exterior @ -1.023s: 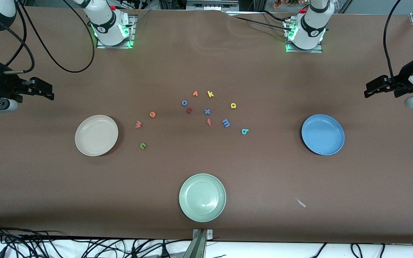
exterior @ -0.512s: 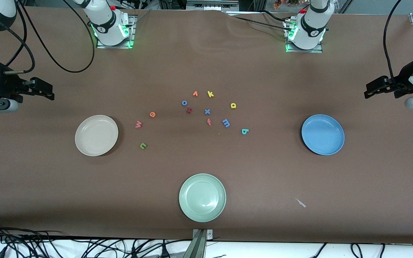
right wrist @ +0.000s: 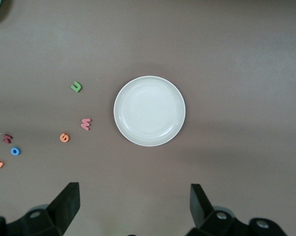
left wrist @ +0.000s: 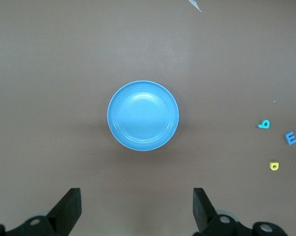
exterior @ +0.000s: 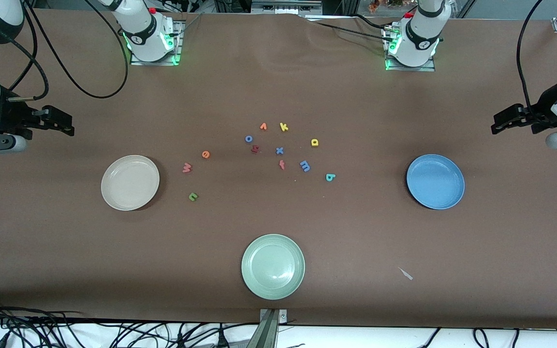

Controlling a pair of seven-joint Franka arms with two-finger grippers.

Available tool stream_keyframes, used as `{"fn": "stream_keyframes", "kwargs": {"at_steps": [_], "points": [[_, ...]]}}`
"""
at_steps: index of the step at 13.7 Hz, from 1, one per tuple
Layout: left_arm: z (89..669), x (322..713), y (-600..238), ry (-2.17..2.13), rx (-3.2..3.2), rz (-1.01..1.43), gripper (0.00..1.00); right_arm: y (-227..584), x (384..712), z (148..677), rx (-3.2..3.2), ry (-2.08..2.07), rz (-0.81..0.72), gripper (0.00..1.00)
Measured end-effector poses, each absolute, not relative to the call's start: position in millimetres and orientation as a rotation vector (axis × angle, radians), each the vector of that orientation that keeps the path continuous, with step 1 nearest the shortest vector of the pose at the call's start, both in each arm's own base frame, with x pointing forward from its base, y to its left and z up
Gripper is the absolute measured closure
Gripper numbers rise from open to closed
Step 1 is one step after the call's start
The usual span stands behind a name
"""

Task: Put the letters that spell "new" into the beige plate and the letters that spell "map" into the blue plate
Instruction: 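Reach the right gripper toward the letters while the left gripper follows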

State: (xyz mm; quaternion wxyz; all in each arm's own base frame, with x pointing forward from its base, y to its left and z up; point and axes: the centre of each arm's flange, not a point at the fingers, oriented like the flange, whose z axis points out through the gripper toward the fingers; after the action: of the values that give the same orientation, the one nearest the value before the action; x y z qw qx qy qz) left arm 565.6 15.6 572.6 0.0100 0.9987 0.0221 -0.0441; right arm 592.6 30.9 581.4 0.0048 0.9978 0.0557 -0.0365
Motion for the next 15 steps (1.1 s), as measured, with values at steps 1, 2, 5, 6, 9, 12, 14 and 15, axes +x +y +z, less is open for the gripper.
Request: {"fn": "stream_keyframes", "kwargs": {"at_steps": [1, 2, 5, 6, 9, 12, 14, 15], "points": [[571, 567, 16, 0.069, 3.118, -0.142, 0.0, 31, 593, 581, 3.125, 0.175, -0.112, 0.0], [569, 567, 16, 0.069, 3.117, -0.147, 0.0, 31, 593, 581, 3.125, 0.175, -0.111, 0.0], [543, 577, 10, 0.054, 3.114, -0.218, 0.0, 31, 593, 582, 3.125, 0.176, -0.105, 0.0], [529, 582, 3, 0.034, 3.112, -0.255, 0.0, 32, 594, 581, 3.125, 0.177, -0.104, 0.0], [490, 599, -46, -0.057, 3.108, -0.29, 0.0, 35, 594, 582, 3.125, 0.184, -0.094, 0.0], [460, 603, -119, -0.07, 3.111, -0.284, 0.0, 37, 599, 584, 3.126, 0.19, -0.034, 0.0], [438, 601, -165, -0.054, 3.117, -0.277, 0.0, 42, 604, 576, 3.128, 0.188, -0.022, 0.0], [425, 599, -186, -0.043, 3.119, -0.274, 0.0, 44, 609, 567, 3.131, 0.181, -0.023, 0.0]]}}
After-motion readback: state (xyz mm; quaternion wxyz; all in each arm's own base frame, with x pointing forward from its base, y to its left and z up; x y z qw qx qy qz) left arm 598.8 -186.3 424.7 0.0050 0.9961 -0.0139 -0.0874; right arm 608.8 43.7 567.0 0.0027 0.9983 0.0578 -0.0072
